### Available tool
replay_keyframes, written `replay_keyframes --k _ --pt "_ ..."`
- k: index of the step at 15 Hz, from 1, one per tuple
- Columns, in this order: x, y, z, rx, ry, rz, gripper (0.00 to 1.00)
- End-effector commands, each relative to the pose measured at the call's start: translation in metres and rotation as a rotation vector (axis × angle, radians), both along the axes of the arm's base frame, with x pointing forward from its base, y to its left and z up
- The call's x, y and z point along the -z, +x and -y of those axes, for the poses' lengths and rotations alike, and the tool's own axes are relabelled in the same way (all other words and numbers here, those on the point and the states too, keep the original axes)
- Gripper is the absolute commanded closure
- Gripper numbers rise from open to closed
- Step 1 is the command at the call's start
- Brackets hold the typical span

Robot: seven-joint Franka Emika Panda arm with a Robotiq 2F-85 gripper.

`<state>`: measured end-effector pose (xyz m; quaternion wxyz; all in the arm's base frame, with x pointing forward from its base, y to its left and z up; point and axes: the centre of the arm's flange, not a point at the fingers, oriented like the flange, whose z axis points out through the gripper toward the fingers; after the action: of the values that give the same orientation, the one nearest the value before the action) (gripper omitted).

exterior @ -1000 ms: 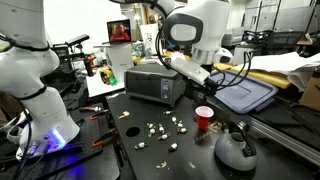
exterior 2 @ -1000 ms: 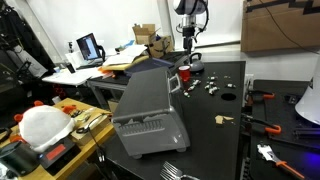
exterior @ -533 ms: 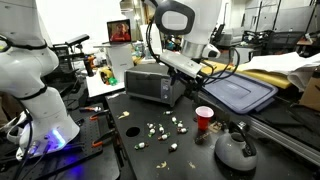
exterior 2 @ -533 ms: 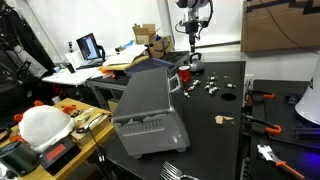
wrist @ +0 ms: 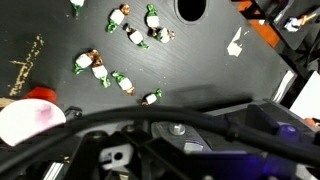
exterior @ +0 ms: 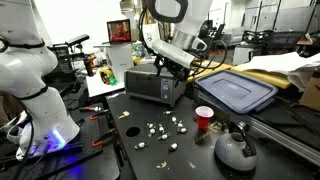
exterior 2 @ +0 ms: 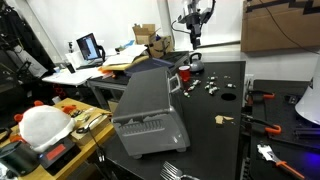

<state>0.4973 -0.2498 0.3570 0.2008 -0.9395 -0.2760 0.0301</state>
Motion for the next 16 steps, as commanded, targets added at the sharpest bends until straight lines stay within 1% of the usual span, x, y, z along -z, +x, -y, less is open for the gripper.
replay_keyframes --k 1,5,7,8,9,11,16 --pt "-0.015 -0.017 -0.022 -0.093 0.031 -0.018 0.0" --pt "-0.019 -0.019 -0.039 -0.161 0.069 -0.027 0.0" --pt "-0.019 -0.021 -0.047 -0.183 0.074 -0.02 0.0" --pt "-0.019 -0.023 -0.051 -0.171 0.046 0.002 0.0" --pt "-0.019 -0.024 -0.054 -0.172 0.042 0.005 0.0" --pt "-0.024 -0.029 -0.067 -0.154 0.009 0.035 0.0" --pt "-0.032 -0.035 -0.086 -0.104 -0.102 0.15 0.0"
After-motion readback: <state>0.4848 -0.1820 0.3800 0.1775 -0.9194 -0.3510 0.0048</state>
